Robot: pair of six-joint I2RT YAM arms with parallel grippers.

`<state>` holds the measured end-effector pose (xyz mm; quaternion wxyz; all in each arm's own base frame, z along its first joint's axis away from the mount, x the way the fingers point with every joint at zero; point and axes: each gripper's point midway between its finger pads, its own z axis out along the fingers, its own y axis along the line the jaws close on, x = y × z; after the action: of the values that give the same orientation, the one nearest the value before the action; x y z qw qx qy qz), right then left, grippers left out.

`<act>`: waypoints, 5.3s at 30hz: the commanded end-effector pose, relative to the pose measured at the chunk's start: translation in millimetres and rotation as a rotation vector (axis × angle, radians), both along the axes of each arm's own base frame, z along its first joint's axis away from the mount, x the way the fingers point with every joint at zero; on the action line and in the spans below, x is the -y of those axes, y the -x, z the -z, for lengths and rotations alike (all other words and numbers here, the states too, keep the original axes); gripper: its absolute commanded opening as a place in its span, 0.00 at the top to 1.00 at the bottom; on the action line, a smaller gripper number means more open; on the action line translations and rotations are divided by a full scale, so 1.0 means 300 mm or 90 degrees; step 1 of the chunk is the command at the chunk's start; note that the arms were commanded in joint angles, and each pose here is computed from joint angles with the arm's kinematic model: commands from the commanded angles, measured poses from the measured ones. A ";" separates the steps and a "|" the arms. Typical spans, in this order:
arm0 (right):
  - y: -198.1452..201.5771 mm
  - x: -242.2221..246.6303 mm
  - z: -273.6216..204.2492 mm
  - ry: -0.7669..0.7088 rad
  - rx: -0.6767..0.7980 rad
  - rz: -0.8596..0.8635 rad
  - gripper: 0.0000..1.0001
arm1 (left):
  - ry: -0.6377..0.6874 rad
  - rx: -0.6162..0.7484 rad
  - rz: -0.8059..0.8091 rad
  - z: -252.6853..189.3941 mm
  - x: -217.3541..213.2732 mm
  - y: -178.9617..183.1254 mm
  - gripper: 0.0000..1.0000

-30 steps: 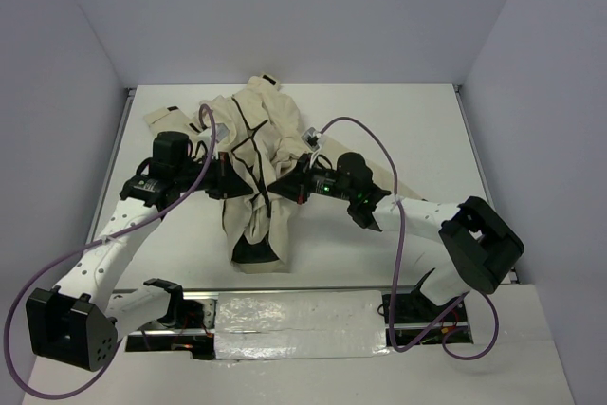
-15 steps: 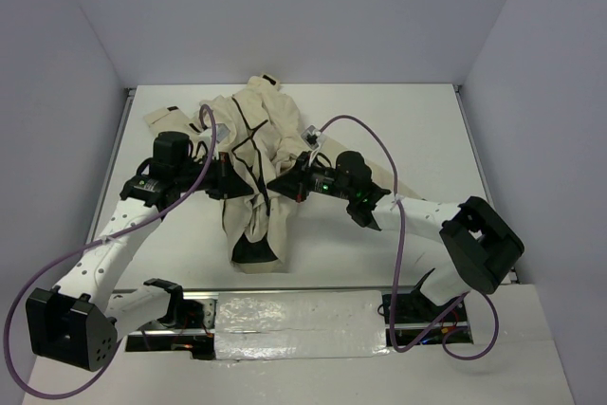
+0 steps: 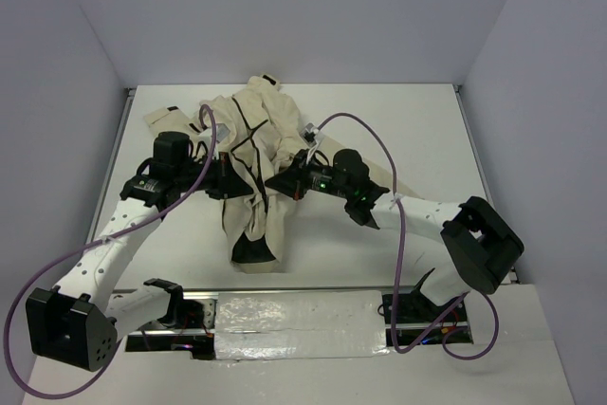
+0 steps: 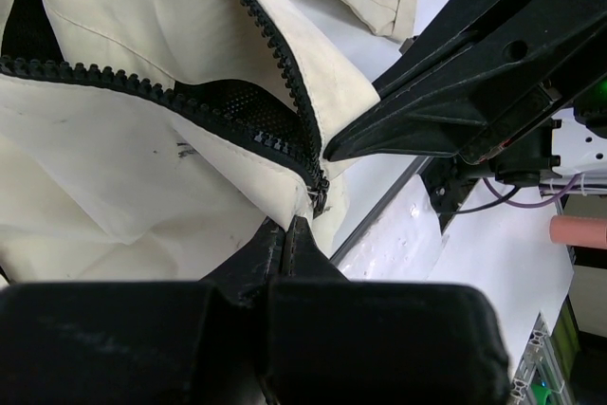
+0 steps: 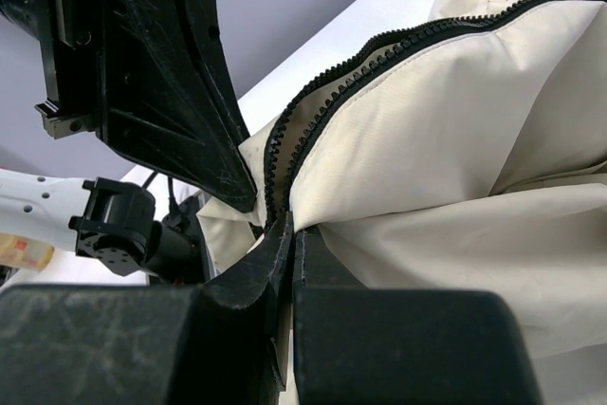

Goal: Zip up the jacket

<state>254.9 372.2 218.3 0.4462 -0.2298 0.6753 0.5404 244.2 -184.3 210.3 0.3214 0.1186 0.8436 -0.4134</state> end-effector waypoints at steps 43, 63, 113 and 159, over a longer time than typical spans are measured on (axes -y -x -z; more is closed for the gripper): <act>-0.134 -0.133 -0.169 -0.051 -0.003 -0.011 1.00 | -0.099 0.073 0.150 -0.010 0.006 0.010 1.00; -0.073 -0.136 -0.079 -0.047 -0.032 -0.051 1.00 | 0.047 -0.006 0.033 -0.037 -0.054 -0.033 0.65; 0.147 -0.026 0.002 0.154 -0.056 -0.020 1.00 | 0.055 -0.155 0.032 0.139 -0.021 0.038 1.00; 0.238 -0.128 0.220 0.006 -0.104 0.002 1.00 | 0.094 -0.172 0.057 0.112 0.013 0.034 1.00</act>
<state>185.7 390.4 114.1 0.3727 -0.1792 0.7619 0.4984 228.5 -183.1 160.0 0.1761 0.0637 0.8558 -0.4823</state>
